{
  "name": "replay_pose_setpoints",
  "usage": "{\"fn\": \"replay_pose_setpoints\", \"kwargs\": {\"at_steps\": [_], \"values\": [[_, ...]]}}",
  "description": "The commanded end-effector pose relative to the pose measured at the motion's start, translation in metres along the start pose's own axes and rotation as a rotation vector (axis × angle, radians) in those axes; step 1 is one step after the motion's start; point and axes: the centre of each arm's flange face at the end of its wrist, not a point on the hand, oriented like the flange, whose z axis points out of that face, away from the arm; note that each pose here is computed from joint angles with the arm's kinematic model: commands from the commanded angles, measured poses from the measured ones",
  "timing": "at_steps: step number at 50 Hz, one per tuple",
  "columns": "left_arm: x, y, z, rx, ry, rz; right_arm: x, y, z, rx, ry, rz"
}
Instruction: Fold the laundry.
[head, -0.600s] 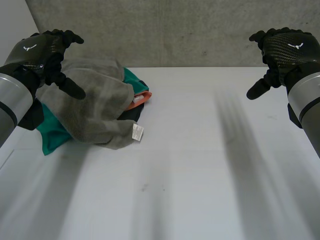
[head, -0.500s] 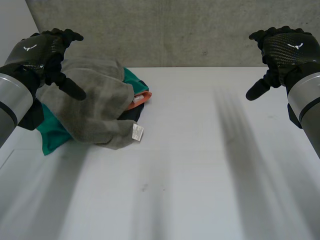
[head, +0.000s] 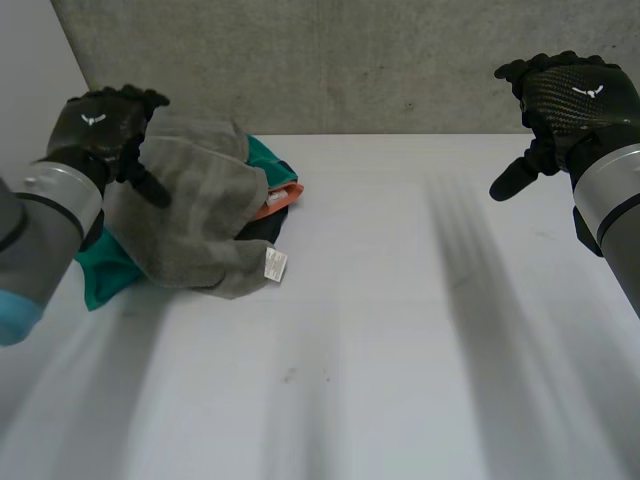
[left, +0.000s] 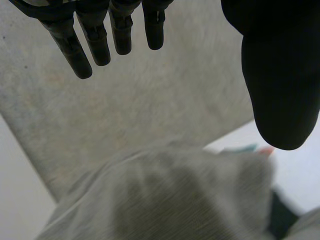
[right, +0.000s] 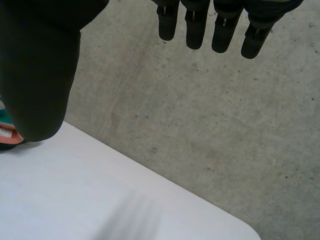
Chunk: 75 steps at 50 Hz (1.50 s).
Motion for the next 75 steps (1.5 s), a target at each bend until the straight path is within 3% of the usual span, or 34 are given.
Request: {"fn": "replay_pose_setpoints", "kwargs": {"at_steps": [1,7,13,17,18,21,25,29,34,39,45,51,56,63,67,73,75], "values": [[-0.017,0.061,0.051,-0.048,-0.046,0.19,0.0,0.0,0.0,0.0,-0.002,0.0],[-0.016,0.092,0.078,-0.091,-0.039,0.213,-0.001,0.003,0.001,-0.01,-0.005,-0.001],[-0.014,0.081,0.083,-0.075,-0.037,0.205,0.001,0.003,0.002,-0.008,0.0,-0.003],[-0.008,0.024,0.073,0.035,-0.039,0.187,0.003,0.001,0.004,-0.002,0.003,-0.002],[-0.001,-0.009,0.063,0.111,-0.029,0.161,0.003,0.0,0.004,0.002,-0.001,-0.002],[0.011,-0.047,0.046,0.208,0.003,0.105,0.003,-0.002,0.004,0.009,-0.007,-0.001],[0.039,-0.097,0.017,0.336,0.094,-0.018,0.003,-0.008,0.004,0.031,-0.02,0.0],[0.097,-0.111,-0.015,0.363,0.316,-0.166,0.004,-0.013,0.004,0.048,-0.019,-0.004],[0.169,-0.095,-0.048,0.301,0.624,-0.285,0.012,-0.019,0.004,0.066,0.006,-0.006],[0.199,-0.053,-0.031,0.219,0.667,-0.316,0.019,-0.018,0.007,0.064,0.027,-0.006],[0.221,0.017,-0.027,-0.02,0.681,-0.237,0.02,-0.018,0.007,0.061,0.028,-0.008],[0.209,0.017,-0.03,-0.067,0.662,-0.128,0.019,-0.018,0.007,0.057,0.023,-0.012],[0.165,-0.018,-0.021,0.011,0.569,-0.1,0.014,-0.011,0.006,0.021,-0.027,-0.042],[0.125,-0.013,-0.001,0.021,0.464,-0.068,-0.001,0.02,0.009,-0.121,-0.14,-0.131],[0.109,0.025,0.024,-0.027,0.409,0.047,-0.007,0.044,0.01,-0.218,-0.176,-0.165],[0.082,0.093,0.07,-0.092,0.353,0.347,-0.02,0.087,0.004,-0.35,-0.228,-0.177],[0.076,0.106,0.079,-0.103,0.344,0.385,-0.022,0.094,0.0,-0.369,-0.235,-0.177]]}}
